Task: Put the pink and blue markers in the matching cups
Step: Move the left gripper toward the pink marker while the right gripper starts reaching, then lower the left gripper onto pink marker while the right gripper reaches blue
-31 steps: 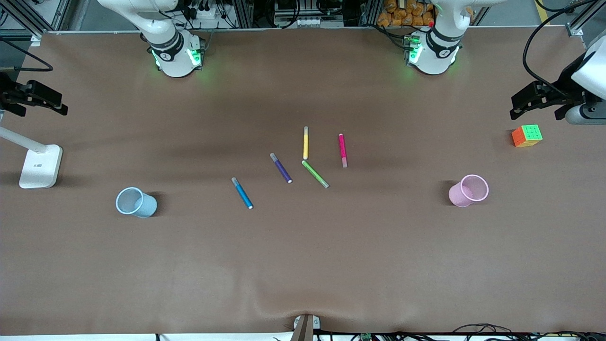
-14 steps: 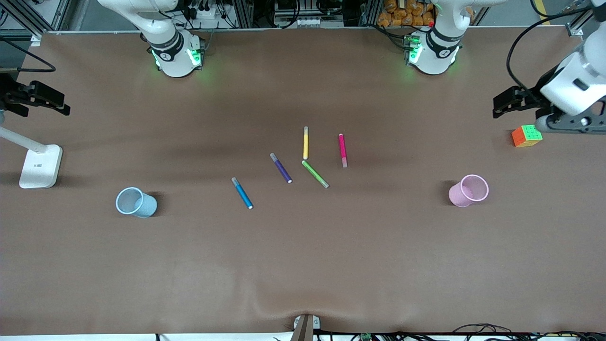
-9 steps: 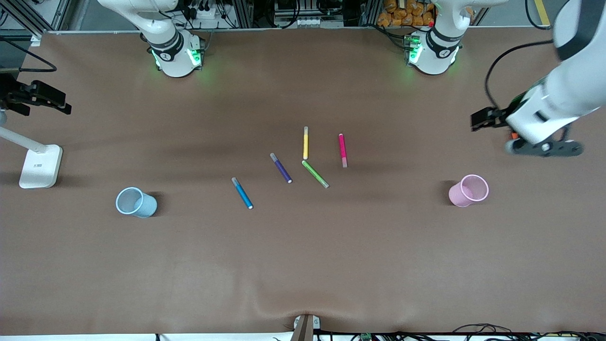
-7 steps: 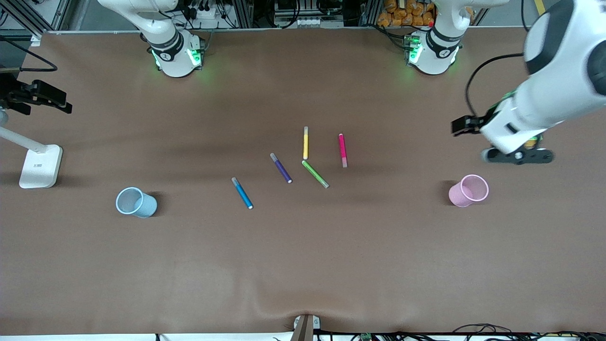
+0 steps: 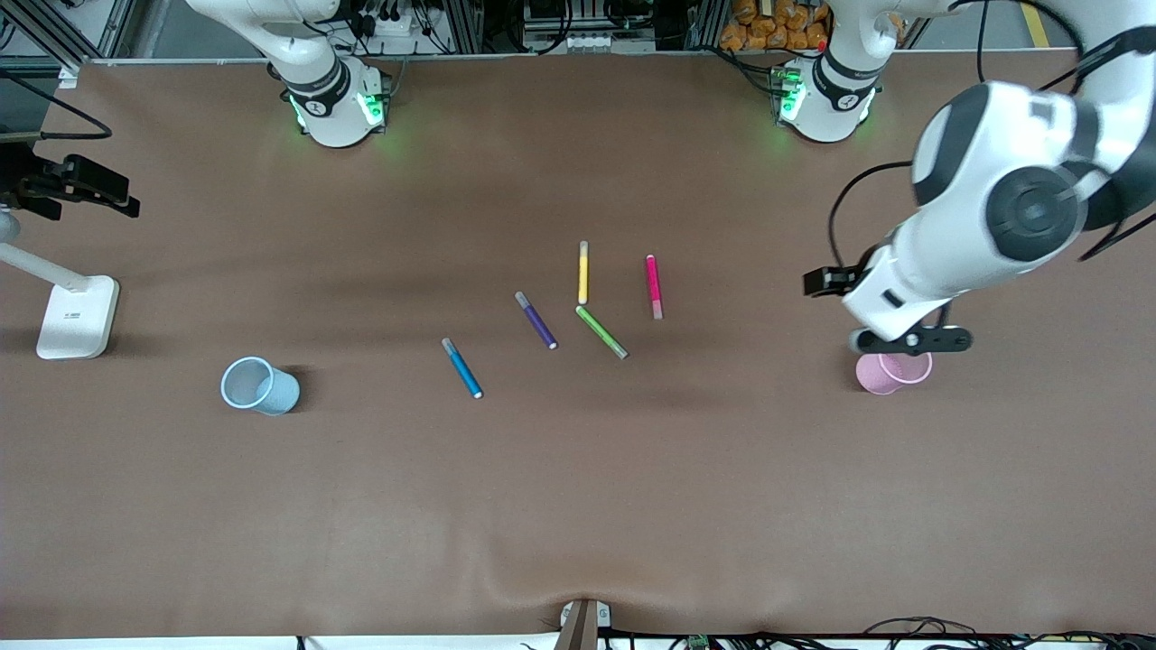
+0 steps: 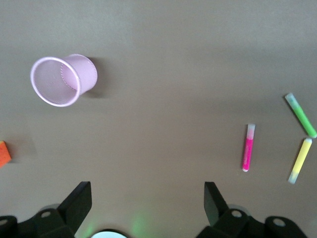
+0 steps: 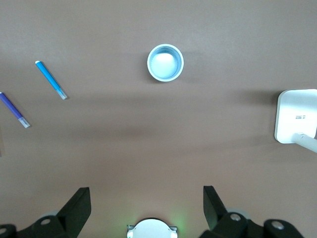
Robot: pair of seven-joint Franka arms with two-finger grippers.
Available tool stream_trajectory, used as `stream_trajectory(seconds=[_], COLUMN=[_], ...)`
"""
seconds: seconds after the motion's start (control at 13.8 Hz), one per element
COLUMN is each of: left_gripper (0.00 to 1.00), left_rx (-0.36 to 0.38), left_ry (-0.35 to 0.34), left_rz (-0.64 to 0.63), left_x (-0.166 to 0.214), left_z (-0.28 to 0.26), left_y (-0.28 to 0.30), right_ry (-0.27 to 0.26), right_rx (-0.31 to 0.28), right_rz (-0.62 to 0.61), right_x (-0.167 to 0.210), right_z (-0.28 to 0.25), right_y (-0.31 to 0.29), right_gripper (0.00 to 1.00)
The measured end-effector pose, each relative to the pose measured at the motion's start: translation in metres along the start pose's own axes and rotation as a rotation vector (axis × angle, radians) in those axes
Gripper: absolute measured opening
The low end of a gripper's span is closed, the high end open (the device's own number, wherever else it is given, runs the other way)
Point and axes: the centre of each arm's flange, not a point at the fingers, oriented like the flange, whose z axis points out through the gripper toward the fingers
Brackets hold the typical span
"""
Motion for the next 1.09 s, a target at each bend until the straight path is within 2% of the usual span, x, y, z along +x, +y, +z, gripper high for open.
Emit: stream_trajectory(seconds=[0.29, 0.58, 0.73, 0.94, 1.09], left_gripper=[1.00, 1.00, 1.00, 1.00, 1.00], left_rx=[0.013, 0.011, 0.007, 0.014, 0.014], left_ry=[-0.019, -0.031, -0.030, -0.027, -0.029], left_rz=[-0.050, -0.062, -0.078, -0.084, -0.081], left_x=[0.005, 0.004, -0.001, -0.009, -0.008], left_z=[0.041, 0.077, 0.095, 0.127, 0.150], left_y=[0.054, 0.101, 0.128, 0.168, 0.183], right_ry=[-0.011, -0.045, -0.034, -0.005, 0.008], right_rx=[0.003, -0.006, -0.002, 0.058, 0.060], right_rz=[-0.007, -0.079, -0.119, -0.173, -0.224], right_x=[0.004, 0.022, 0.036, 0.053, 0.060], right_z=[0.006, 0.030, 0.052, 0.099, 0.132], right_y=[-0.004, -0.044, -0.067, -0.108, -0.128], right_gripper=[1.00, 1.00, 1.00, 1.00, 1.00])
